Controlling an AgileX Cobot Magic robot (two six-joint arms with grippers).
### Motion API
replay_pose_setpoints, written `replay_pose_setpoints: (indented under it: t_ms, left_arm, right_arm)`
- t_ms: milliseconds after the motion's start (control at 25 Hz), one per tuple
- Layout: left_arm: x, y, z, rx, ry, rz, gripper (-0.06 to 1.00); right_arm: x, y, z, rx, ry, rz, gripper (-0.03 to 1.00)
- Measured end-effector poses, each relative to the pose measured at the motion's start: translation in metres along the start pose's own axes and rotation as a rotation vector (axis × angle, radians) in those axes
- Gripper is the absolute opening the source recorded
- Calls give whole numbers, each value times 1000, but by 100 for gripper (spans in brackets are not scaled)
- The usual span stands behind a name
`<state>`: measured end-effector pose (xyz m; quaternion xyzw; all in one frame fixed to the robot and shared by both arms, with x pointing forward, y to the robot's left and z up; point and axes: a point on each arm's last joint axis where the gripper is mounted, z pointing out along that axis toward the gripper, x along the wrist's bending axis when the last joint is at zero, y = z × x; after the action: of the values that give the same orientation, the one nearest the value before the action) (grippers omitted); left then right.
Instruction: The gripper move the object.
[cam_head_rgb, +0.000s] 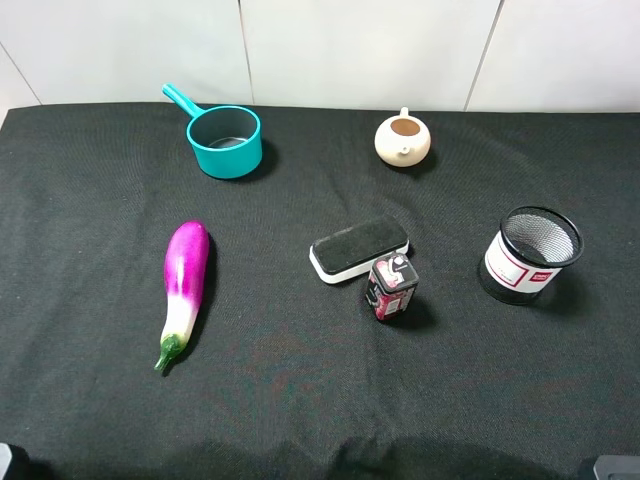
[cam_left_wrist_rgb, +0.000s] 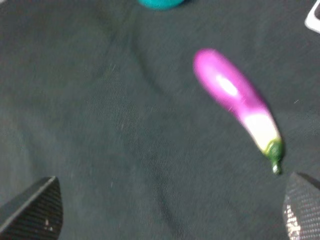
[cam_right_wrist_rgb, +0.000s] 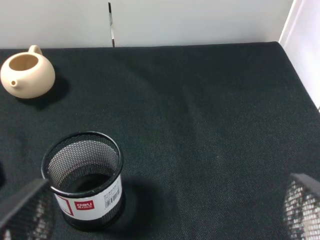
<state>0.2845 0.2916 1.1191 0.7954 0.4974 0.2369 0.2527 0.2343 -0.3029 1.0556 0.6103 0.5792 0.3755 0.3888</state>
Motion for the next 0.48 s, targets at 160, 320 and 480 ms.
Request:
replay_pose_setpoints:
  t_ms: [160, 320, 480]
  left_arm:
    - [0, -28, 9, -21, 62, -68, 93]
    - [-3, -50, 15, -62, 113, -125, 93]
    - [-8, -68, 19, -102, 142, -184, 93]
  right_arm:
    - [0, 0, 0, 0, 0, 0, 69]
    - [0, 0, 0, 0, 0, 0, 69]
    - [0, 0, 0, 0, 0, 0, 69]
